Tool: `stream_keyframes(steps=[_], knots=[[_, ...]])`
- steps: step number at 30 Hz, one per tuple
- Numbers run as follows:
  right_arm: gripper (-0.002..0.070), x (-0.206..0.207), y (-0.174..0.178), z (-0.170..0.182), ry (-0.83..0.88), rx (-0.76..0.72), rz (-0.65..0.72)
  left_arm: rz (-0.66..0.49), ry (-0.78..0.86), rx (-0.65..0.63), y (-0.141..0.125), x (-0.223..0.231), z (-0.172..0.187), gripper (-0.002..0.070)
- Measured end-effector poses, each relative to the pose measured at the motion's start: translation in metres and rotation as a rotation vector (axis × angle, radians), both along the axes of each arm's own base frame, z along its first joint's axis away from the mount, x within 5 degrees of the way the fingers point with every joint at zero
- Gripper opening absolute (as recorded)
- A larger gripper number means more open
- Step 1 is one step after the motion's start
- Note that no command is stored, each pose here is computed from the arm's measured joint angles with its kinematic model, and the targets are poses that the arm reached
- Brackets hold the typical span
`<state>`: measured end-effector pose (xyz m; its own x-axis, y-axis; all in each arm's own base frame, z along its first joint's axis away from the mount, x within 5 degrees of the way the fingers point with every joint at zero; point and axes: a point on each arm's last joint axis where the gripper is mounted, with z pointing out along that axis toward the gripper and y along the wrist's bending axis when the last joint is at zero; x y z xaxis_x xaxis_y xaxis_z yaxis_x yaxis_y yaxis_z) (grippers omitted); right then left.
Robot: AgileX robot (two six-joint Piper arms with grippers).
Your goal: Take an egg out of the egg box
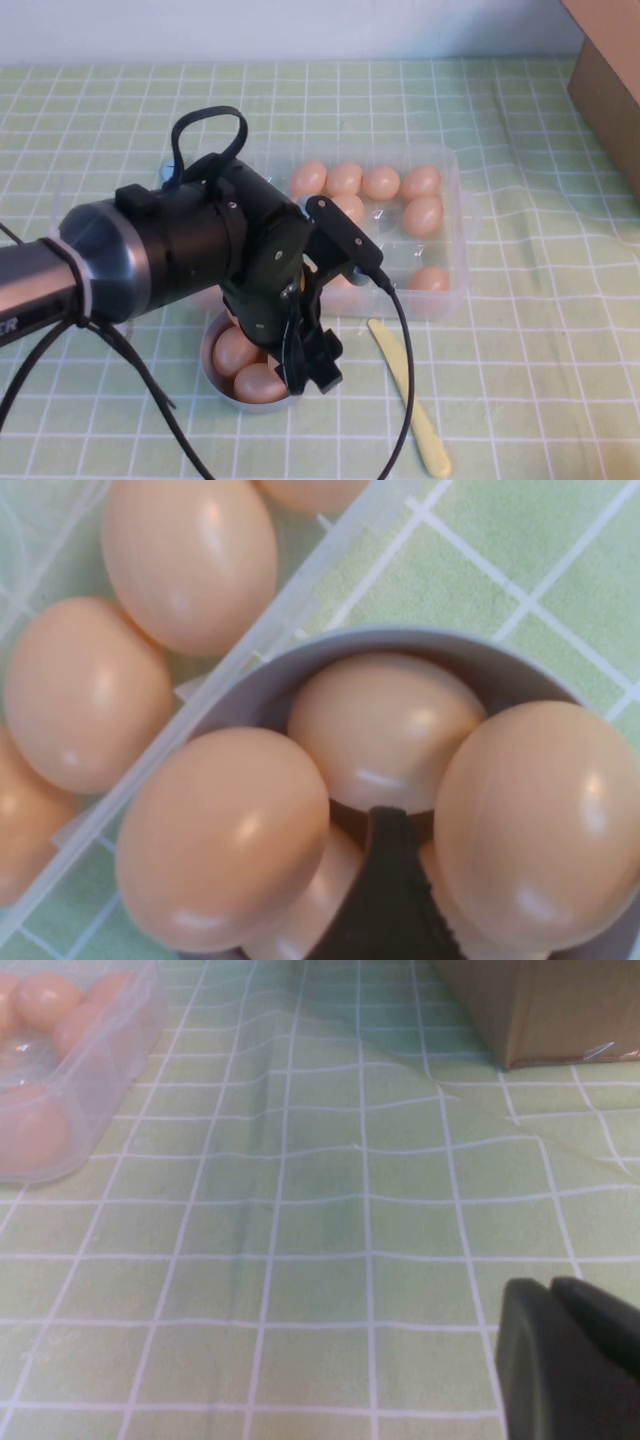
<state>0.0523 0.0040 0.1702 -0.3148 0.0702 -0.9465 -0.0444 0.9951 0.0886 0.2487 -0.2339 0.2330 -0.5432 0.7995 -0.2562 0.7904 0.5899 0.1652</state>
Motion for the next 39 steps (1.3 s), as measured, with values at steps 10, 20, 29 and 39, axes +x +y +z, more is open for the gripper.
stream_keyframes(steps=[10,20,29,39], knots=[[-0.0017,0.000,0.000,0.000,0.000,0.000,0.000,-0.057,-0.088,-0.094,-0.002,-0.024,0.040,0.0457],[-0.0017,0.000,0.000,0.000,0.000,0.002,0.000,-0.062,-0.270,-0.308,0.032,-0.059,0.121,0.0041],[-0.0017,0.000,0.000,0.000,0.000,0.002,0.000,-0.040,-0.452,-0.459,0.086,-0.102,0.147,-0.0001],[-0.0017,0.000,0.000,0.000,0.000,0.002,0.000,0.015,-0.563,-0.698,0.146,-0.157,0.110,-0.0002]])
